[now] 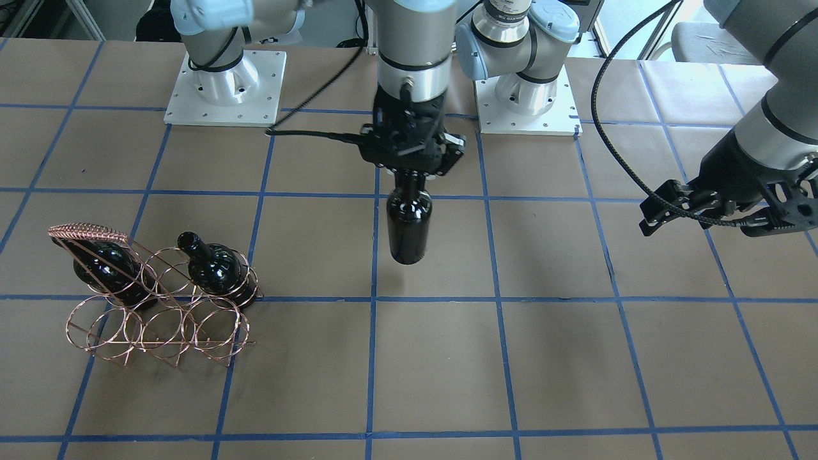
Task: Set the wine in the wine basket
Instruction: 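Carry the bottle with the right gripper over the copper basket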
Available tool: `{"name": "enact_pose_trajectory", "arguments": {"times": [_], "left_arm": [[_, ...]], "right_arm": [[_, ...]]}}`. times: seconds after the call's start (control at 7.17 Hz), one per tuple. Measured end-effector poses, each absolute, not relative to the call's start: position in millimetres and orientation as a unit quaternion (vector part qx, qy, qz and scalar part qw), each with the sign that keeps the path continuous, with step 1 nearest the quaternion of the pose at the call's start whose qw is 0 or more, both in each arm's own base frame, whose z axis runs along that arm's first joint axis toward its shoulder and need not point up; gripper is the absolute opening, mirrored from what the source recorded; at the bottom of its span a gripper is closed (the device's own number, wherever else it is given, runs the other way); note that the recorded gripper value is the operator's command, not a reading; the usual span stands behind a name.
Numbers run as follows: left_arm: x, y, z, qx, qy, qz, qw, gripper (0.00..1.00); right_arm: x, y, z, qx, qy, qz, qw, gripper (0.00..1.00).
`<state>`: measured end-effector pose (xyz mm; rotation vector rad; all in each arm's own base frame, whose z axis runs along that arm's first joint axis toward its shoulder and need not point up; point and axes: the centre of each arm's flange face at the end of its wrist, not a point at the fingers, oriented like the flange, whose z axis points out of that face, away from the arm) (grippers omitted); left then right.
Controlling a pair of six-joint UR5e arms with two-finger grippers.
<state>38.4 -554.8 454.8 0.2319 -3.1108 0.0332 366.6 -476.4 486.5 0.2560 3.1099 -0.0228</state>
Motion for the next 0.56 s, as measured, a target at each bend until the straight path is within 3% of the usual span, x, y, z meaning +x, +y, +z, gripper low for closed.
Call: {"name": "enact_pose_trajectory", "arguments": {"times": [0.56], "left_arm": [[-50, -532, 490, 0.031, -0.999, 0.04, 0.018, 1.0]], "right_arm": [[160, -463, 564, -0.003, 0.998, 0.053, -0.037, 0.0]]}}
